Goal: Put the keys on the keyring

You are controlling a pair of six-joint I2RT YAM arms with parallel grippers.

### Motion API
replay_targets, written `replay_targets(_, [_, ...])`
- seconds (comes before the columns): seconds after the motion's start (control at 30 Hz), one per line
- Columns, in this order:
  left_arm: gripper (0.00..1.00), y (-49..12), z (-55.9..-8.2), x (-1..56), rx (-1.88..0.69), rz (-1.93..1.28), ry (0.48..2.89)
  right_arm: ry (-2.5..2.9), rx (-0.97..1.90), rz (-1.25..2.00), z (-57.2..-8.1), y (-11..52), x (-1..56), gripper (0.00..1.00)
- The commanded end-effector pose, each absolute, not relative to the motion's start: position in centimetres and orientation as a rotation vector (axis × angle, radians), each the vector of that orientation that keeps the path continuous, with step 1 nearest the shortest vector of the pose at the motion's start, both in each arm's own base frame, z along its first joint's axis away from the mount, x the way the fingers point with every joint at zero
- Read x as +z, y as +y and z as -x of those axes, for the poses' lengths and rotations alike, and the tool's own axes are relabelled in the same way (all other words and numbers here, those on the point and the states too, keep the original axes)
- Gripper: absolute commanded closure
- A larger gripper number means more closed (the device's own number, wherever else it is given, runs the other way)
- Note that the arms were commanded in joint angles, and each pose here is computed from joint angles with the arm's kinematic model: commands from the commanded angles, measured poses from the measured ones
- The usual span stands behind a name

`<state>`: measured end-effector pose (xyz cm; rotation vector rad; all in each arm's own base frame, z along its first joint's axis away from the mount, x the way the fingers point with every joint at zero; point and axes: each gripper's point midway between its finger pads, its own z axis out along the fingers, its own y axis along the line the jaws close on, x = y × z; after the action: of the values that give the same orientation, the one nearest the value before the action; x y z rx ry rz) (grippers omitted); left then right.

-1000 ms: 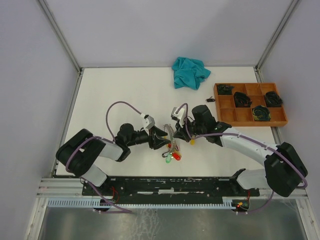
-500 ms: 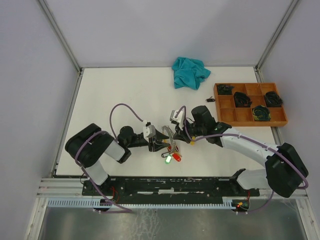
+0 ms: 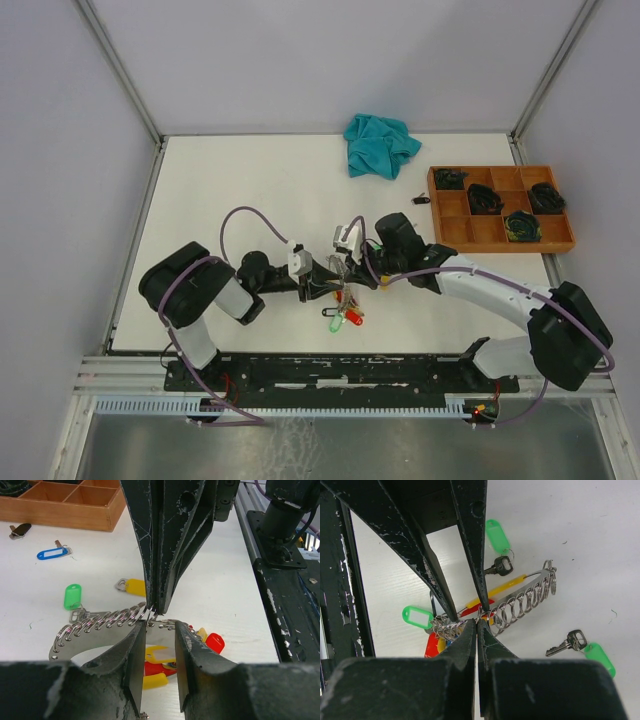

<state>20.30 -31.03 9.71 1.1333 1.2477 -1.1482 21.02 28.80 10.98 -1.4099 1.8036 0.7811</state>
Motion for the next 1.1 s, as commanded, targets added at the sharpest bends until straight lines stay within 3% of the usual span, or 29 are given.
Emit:
replay_targets(0.0, [0.64,-31.6,-20.6,11.8,-1.116,-1.165,1.105,1.683,0.783,1.418,-22.1,30.8,13.9,0.99])
replay_targets(0.23, [0.69,-31.6,-20.7,12.0,-1.122,-1.167,1.103,1.681,0.770,1.453,-21.9,31.2,13.9,0.99])
replay_targets(0.53, [0.97,-31.6,-20.6,11.9,-1.113,-1.192,1.096,1.689,0.746,1.484,-21.9,31.3,13.8,0.99])
replay_targets(0.63, [0.97,-31.4,-20.8,11.6,-1.081,-1.212,1.115,1.698,0.730,1.478,-21.9,31.1,14.0,0.97])
replay_targets(0.9, [0.97,-30.7,-21.8,11.0,-0.921,-1.242,1.154,1.746,0.606,1.323,-23.4,29.4,17.0,0.34])
replay_targets(1.0, [0.97,-30.7,-22.1,10.7,-0.867,-1.264,1.168,1.769,0.539,1.225,-24.3,28.4,19.0,0.20])
replay_targets(1.07, [0.97,-30.7,-22.1,10.7,-0.832,-1.273,1.163,1.774,0.495,1.196,-24.4,27.5,20.1,0.17])
